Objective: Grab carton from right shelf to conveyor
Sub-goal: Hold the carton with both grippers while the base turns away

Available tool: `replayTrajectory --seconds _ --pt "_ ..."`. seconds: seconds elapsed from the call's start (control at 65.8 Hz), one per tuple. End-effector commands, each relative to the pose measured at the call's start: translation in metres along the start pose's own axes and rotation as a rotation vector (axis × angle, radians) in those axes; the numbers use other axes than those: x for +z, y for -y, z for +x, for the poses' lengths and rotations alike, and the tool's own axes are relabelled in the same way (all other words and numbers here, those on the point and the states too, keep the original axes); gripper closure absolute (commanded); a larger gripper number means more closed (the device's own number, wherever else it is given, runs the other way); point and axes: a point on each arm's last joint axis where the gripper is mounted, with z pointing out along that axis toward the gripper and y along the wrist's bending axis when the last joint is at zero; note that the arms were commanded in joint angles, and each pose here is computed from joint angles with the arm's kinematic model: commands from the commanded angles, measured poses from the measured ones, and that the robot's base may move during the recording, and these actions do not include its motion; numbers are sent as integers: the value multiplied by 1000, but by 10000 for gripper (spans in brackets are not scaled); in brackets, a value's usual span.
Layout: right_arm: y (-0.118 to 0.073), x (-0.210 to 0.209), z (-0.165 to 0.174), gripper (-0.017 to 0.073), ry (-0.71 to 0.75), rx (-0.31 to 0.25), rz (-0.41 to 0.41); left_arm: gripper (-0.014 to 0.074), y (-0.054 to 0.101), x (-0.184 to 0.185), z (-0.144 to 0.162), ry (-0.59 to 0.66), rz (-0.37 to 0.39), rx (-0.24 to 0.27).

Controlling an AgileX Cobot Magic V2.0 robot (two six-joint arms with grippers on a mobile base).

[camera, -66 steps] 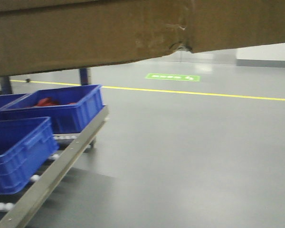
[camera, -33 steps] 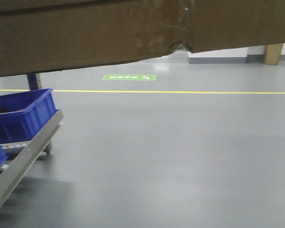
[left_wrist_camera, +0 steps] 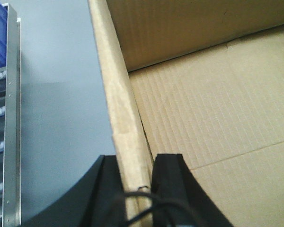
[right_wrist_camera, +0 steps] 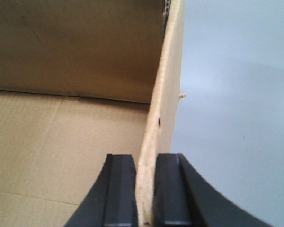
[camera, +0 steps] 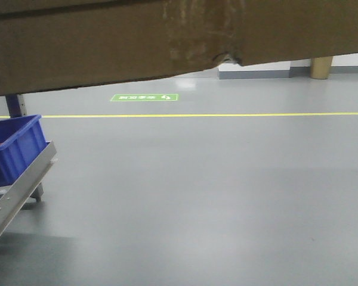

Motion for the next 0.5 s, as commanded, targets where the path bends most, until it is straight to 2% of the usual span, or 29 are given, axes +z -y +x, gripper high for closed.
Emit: replayTrajectory --seconds 0.0,0.486 --pt "-2 -9 -8 616 91 -8 -21 613 4 -6 -1 30 44 8" --pt "-2 -9 -8 616 91 -8 -21 613 4 -6 -1 30 44 8"
